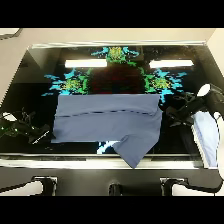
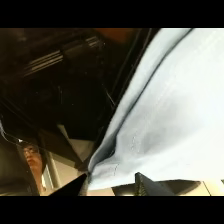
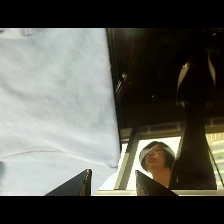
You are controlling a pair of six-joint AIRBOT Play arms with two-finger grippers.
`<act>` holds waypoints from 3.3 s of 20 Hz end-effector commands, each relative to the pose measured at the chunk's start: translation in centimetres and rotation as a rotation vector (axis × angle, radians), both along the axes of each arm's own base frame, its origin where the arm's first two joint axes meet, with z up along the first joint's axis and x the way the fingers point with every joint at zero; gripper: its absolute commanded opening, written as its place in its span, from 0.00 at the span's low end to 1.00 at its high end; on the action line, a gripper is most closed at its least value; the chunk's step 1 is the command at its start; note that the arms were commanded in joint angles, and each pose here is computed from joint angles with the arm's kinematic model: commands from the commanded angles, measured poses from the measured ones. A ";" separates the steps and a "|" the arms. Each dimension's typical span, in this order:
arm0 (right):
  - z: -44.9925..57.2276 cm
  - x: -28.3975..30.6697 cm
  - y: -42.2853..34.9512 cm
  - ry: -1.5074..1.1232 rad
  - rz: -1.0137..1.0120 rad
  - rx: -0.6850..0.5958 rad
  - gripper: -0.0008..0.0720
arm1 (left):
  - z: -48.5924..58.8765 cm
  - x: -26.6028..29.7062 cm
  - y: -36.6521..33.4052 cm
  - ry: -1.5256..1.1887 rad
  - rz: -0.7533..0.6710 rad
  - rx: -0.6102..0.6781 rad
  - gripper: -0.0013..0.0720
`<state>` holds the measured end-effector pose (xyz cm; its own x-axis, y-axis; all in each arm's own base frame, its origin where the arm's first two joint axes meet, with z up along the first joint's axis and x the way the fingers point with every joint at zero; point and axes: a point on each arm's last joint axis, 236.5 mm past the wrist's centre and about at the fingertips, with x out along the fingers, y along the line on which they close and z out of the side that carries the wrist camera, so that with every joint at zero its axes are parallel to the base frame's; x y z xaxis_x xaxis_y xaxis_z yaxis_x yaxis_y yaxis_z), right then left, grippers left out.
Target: Fold the shirts.
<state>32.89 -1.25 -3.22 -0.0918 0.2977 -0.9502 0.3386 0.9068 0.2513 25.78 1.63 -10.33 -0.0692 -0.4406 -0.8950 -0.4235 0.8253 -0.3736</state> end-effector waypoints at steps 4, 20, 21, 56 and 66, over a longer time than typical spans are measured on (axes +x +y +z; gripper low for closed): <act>-2.6 -5.6 1.9 0.058 0.025 0.046 0.53 | -0.4 0.9 -0.6 -0.031 0.006 0.011 0.05; -8.2 -9.5 9.4 -0.078 -0.238 0.288 0.39 | -0.3 0.5 -0.8 -0.021 -0.005 0.001 0.05; -8.3 -9.5 9.5 -0.069 -0.244 0.295 0.27 | -0.3 0.5 -0.8 -0.021 -0.005 0.001 0.05; -1.8 20.1 4.5 -0.554 -0.213 0.190 0.29 | 2.6 22.9 -1.7 -0.341 0.019 -0.033 0.39; -2.3 12.2 -4.5 -0.326 -0.156 0.262 0.99 | 12.6 22.7 4.2 -0.431 0.043 0.065 0.85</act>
<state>48.51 -5.45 -3.63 0.3995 0.4272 -0.8111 0.3115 0.7688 0.5584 49.18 5.41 -0.27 0.3224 -0.3906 -0.8623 -0.2833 0.8294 -0.4816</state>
